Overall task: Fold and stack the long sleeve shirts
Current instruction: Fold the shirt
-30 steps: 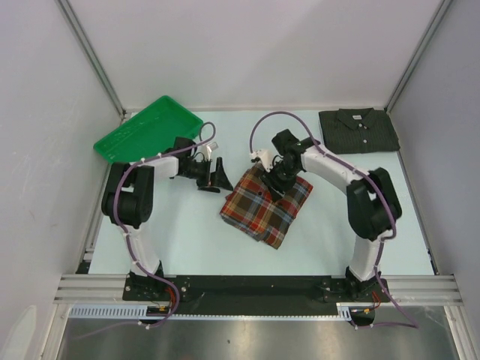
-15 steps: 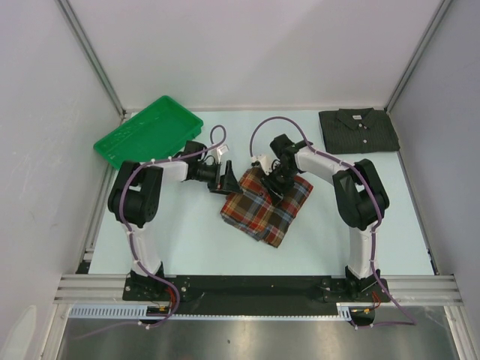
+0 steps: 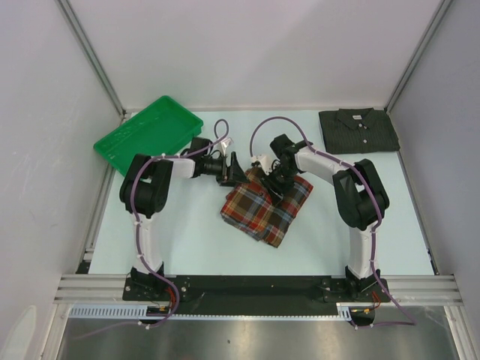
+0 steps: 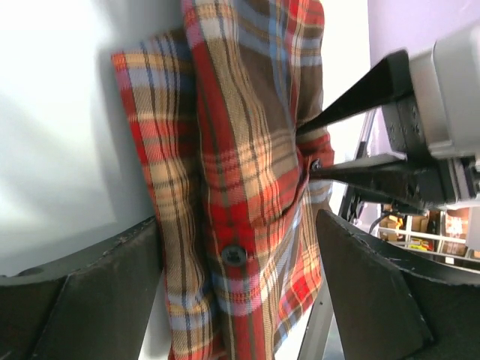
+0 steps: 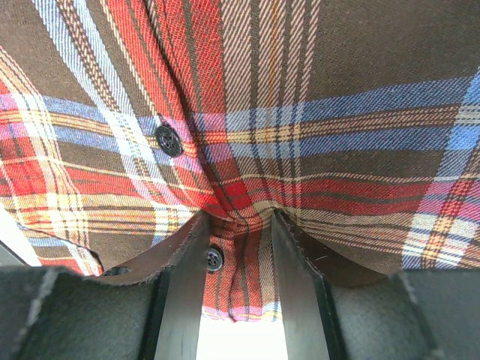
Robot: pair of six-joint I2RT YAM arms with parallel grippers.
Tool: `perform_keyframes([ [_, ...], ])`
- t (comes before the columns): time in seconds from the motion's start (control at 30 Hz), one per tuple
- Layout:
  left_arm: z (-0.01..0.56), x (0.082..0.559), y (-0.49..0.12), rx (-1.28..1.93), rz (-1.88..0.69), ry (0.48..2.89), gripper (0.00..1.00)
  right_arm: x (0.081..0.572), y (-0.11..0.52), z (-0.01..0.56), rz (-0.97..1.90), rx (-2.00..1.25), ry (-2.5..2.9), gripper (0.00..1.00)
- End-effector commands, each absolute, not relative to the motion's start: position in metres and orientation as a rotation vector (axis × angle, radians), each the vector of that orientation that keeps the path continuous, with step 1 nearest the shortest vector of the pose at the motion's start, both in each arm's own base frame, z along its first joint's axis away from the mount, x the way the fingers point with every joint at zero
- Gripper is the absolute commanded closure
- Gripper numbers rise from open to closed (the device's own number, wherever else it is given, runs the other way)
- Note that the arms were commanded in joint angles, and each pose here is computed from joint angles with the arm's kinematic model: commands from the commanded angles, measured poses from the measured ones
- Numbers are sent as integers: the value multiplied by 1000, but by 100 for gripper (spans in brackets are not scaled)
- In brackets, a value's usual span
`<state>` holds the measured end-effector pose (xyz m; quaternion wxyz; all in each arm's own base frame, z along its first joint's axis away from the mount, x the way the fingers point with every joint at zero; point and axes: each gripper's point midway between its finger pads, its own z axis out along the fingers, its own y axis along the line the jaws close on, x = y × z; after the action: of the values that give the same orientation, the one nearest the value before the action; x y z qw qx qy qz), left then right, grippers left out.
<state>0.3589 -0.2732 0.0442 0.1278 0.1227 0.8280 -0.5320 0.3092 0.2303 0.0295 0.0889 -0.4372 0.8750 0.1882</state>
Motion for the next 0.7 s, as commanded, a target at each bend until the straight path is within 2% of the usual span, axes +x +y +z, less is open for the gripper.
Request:
perform_keyframes([
  [0.0,1,364,-272,303,-1418,2501,14,316,223,13,490,-1330,2603,57],
  [0.13,14,356,-272,345,-1440,2482,23,318,224,14,501,-1319,2602,57],
  [0.17,20,351,-271,352,-1433,2489,33,319,224,16,500,-1316,2598,56],
  [0.23,20,343,-270,390,-1416,2524,40,320,227,19,510,-1305,2593,55],
  [0.33,22,341,-270,396,-1392,2537,44,324,232,29,522,-1276,2575,53],
  [0.43,26,348,-264,411,-1316,2545,67,329,229,50,523,-1232,2554,50],
  [0.47,30,354,-260,405,-1251,2564,88,330,227,56,524,-1217,2547,49],
  [0.53,44,375,-250,452,-1092,2538,100,333,218,76,519,-1164,2524,48],
  [0.67,69,389,-229,583,-854,2552,100,331,197,103,506,-1061,2493,46],
])
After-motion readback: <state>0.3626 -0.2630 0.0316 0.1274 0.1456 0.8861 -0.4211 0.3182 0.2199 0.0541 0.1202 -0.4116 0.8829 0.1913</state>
